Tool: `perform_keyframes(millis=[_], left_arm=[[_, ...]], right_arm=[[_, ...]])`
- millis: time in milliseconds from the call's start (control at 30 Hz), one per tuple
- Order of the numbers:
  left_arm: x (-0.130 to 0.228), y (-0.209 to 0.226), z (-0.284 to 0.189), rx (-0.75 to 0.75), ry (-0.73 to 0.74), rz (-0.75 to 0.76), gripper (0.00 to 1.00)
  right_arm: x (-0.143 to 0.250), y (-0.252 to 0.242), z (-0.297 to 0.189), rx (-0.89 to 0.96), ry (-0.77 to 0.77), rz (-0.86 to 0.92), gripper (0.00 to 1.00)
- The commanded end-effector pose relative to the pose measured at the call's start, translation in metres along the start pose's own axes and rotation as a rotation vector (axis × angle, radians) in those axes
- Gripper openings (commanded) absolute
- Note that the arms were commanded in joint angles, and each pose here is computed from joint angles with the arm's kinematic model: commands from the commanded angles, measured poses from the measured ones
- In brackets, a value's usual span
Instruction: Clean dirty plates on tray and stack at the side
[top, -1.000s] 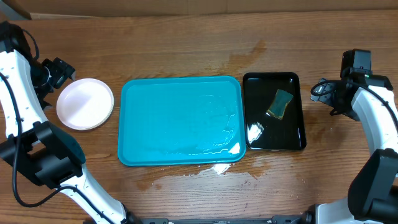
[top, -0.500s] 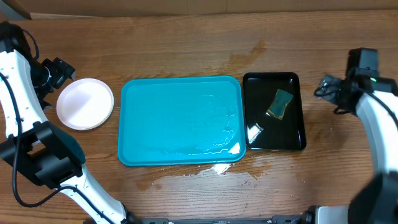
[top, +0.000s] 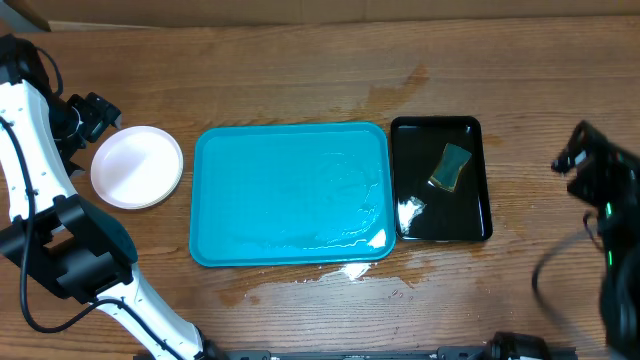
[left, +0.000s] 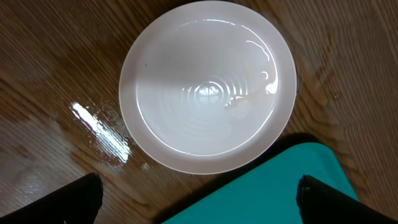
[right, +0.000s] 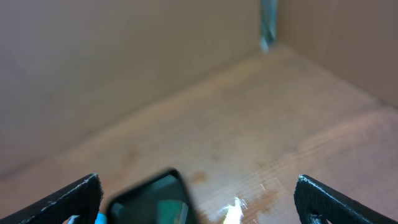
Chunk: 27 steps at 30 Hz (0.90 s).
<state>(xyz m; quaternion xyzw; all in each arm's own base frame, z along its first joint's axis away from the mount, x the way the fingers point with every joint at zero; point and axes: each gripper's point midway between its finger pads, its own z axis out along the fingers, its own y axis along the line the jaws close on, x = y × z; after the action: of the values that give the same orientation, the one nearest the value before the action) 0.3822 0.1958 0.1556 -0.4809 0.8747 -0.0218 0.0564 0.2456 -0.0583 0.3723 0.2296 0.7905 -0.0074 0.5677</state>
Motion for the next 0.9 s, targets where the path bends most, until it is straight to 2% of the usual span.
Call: perform_keyframes(millis=[0, 133, 300, 467, 567, 667, 867], left_arm=[[0.001, -0.001, 0.0, 0.007, 0.003, 0.005, 1.0], [0.001, -0.001, 0.0, 0.007, 0.003, 0.005, 1.0], [0.001, -0.001, 0.0, 0.007, 0.003, 0.005, 1.0], [0.001, -0.001, 0.0, 0.007, 0.003, 0.005, 1.0], [0.001, -0.001, 0.0, 0.007, 0.003, 0.006, 1.0], [0.001, -0.001, 0.0, 0.007, 0.003, 0.006, 1.0], [0.001, -0.001, 0.0, 0.007, 0.003, 0.006, 1.0]], right_arm=[[-0.017, 0.009, -0.054, -0.102, -0.132, 0.01, 1.0], [-0.023, 0.002, -0.106, -0.169, -0.268, 0.028, 1.0], [-0.017, -0.006, -0.125, -0.211, -0.4, 0.06, 1.0], [-0.041, 0.017, -0.134, -0.416, -0.73, 0.112, 1.0], [-0.036, 0.026, -0.137, -0.534, -0.894, 0.115, 1.0], [-0.01, 0.027, -0.119, -0.574, -0.917, 0.117, 1.0], [0.053, 0.024, -0.051, -0.528, -0.737, 0.084, 1.0]])
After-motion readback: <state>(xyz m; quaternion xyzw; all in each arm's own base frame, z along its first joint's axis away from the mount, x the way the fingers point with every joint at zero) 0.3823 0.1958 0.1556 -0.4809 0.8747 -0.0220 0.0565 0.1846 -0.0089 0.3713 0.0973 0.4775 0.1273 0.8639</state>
